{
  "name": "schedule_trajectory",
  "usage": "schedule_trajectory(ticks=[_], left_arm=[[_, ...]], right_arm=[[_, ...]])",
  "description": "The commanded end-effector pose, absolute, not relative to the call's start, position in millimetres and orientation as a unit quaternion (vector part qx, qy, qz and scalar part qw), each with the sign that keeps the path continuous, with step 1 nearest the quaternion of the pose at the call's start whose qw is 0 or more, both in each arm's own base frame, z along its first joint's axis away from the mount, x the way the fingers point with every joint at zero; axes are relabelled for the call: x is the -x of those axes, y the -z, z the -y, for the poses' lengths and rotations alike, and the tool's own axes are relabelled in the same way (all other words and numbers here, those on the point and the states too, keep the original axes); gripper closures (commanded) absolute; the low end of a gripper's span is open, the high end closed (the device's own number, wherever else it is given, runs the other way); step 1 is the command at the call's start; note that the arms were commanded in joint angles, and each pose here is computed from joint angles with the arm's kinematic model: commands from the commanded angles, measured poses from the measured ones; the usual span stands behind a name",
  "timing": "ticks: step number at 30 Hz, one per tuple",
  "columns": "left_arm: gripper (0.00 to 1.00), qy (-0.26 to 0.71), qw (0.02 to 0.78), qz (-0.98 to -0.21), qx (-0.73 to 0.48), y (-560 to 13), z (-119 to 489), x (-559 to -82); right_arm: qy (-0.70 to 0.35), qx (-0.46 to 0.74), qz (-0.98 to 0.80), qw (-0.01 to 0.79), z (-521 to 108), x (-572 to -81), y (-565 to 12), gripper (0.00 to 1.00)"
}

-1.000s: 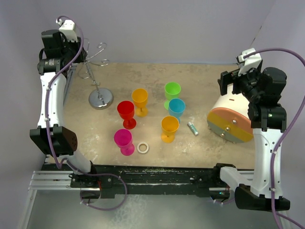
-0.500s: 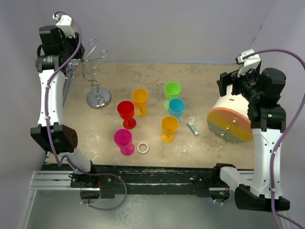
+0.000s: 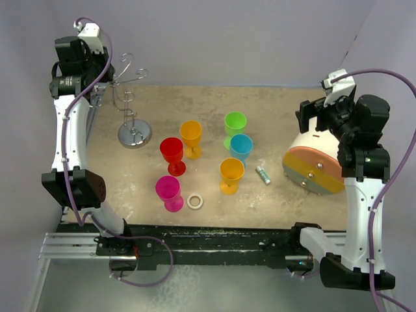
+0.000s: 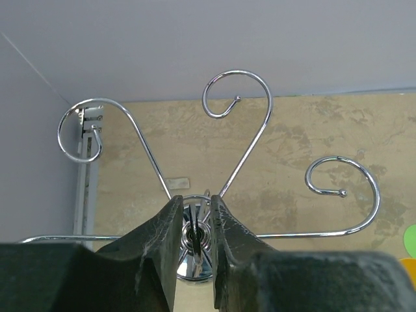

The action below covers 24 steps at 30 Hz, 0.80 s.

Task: Place the wine glass upside down on the wine glass rack

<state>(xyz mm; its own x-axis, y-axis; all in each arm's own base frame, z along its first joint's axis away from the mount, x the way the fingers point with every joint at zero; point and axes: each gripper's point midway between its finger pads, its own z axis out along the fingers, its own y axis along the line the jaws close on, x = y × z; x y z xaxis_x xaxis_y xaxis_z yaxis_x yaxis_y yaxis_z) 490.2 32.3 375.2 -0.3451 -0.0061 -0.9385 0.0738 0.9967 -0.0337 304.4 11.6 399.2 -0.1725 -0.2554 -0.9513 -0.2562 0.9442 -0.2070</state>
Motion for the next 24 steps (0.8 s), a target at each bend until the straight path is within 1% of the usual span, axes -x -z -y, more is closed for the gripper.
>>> schedule_trajectory(ticks=[1, 2, 3, 7, 9, 13, 24], left_arm=[[0.74, 0.028, 0.591, -0.806, -0.031, -393.0, -33.6, -487.4], [0.74, 0.029, 0.589, -0.807, -0.031, -392.7, -33.2, -487.8], [0.76, 0.028, 0.59, -0.807, -0.031, -393.5, -33.5, -487.3], [0.93, 0.027, 0.598, -0.8, -0.039, -400.6, -31.7, -485.2], [0.96, 0.039, 0.601, -0.796, -0.054, -405.0, -25.3, -482.9], [1.0, 0.089, 0.608, -0.782, -0.103, -415.9, -0.8, -473.1], [1.0, 0.181, 0.614, -0.761, -0.109, -432.7, 37.1, -465.8]], right_arm=[[0.003, 0.172, -0.749, 0.64, -12.9, -300.3, -411.5, 0.0], [0.003, 0.172, -0.749, 0.64, -12.6, -299.8, -411.2, 0.0], [0.003, 0.171, -0.748, 0.641, -12.6, -299.5, -411.8, 0.0], [0.004, 0.171, -0.748, 0.641, -12.3, -298.7, -412.5, 0.0], [0.004, 0.17, -0.747, 0.642, -11.6, -299.0, -413.8, 0.0], [0.004, 0.168, -0.748, 0.642, -11.2, -299.1, -414.2, 0.0], [0.0, 0.169, -0.748, 0.641, -11.6, -300.1, -413.3, 0.0]])
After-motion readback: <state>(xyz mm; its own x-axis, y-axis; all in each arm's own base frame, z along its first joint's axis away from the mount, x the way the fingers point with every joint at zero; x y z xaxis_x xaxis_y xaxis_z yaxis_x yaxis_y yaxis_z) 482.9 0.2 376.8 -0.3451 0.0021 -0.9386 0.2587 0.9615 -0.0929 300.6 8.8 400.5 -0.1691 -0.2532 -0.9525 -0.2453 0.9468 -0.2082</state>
